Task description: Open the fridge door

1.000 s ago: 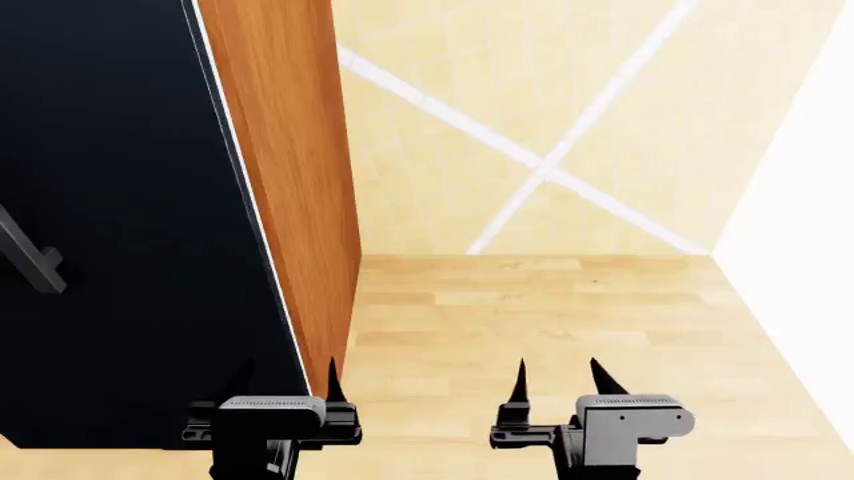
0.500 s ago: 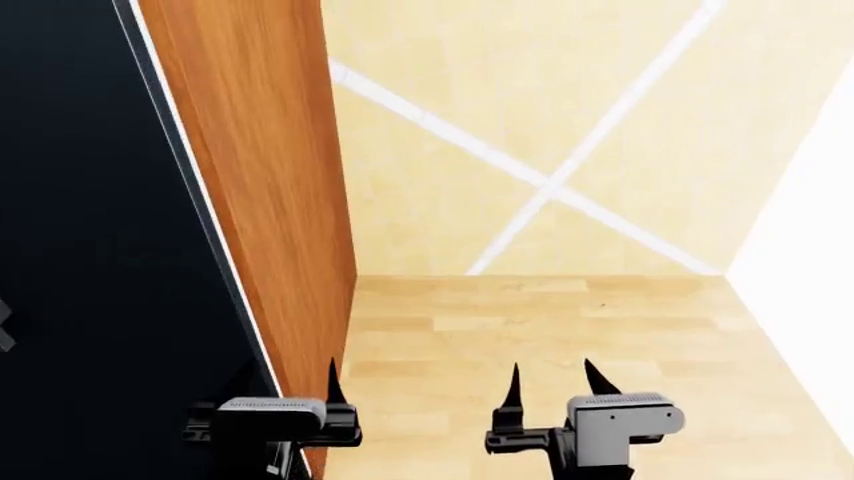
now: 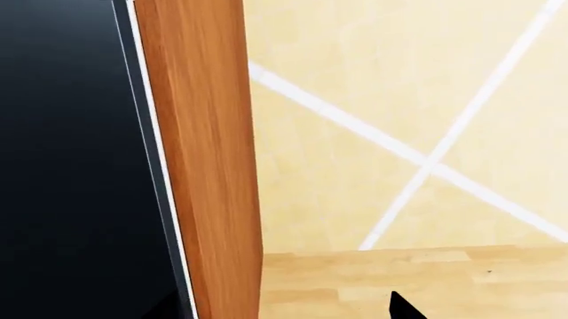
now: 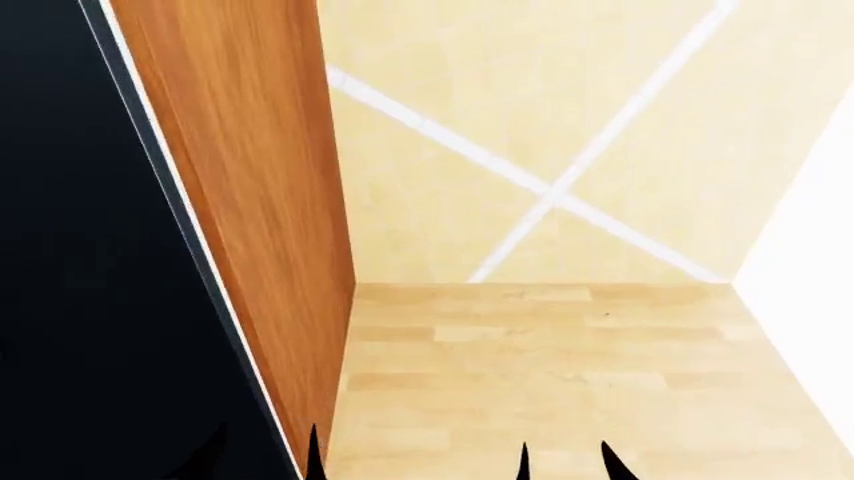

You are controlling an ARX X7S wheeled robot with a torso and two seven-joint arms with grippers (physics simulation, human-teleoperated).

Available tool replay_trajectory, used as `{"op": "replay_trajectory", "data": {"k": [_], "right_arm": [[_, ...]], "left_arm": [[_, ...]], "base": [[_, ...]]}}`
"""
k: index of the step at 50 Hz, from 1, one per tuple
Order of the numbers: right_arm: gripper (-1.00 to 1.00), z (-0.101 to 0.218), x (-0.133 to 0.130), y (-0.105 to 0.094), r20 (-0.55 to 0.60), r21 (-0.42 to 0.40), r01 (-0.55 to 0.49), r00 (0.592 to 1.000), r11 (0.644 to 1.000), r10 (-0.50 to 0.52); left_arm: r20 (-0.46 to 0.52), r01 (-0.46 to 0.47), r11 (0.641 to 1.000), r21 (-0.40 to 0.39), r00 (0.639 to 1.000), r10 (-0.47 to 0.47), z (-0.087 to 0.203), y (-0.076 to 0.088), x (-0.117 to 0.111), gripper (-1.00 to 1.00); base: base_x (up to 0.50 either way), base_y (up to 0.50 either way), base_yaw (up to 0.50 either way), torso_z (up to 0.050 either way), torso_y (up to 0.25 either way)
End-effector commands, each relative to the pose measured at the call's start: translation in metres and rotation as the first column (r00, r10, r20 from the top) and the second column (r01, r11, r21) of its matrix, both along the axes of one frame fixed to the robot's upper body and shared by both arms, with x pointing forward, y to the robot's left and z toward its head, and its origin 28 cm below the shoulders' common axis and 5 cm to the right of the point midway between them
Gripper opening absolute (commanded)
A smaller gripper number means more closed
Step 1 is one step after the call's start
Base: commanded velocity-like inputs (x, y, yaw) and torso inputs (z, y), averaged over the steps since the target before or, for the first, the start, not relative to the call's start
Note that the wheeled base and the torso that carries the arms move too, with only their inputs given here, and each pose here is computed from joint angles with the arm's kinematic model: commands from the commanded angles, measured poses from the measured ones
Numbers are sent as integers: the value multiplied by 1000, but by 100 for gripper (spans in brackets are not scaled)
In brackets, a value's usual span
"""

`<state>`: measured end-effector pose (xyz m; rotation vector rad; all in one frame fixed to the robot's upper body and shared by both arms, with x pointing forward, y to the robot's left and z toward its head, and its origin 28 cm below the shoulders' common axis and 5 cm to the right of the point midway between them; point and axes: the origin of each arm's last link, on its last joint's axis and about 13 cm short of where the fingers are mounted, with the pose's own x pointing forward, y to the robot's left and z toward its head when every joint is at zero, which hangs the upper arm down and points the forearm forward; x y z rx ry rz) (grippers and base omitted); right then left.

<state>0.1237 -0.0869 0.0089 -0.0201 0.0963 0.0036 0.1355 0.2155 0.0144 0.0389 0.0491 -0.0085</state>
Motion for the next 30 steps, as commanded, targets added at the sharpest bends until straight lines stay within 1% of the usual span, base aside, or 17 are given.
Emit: {"op": "replay_trajectory", "data": {"k": [1,8,12,18,21,30], "right_arm": [[100,0,-26,2,-26,5,17,1000,1000,-17],[100,0,-25,2,-25,-2,18,1000,1000,-18],[100,0,-25,2,-40,-13,35,999,999,-36],[100,-1,-25,1,-45,-14,57,997,998,-58],[100,-2,-24,1,-71,-26,58,996,998,-60],[100,-1,-25,1,-67,-12,58,996,998,-59]], "left_arm": [[-13,-5,1000,14,1000,5,1,2,-20,100],[-26,1,1000,11,1000,-1,-3,1,-20,100],[-34,0,1000,-5,999,0,-4,2,-19,100],[-35,4,1000,-6,999,-4,-5,1,-19,100],[-34,5,1000,-7,999,-5,-5,1,-19,100],[-36,9,1000,-9,999,-10,-5,1,-19,100]], "base": [[500,0,0,0,0],[500,0,0,0,0],[0,0,0,0,0],[0,0,0,0,0],[0,406,0,0,0],[0,500,0,0,0]]}}
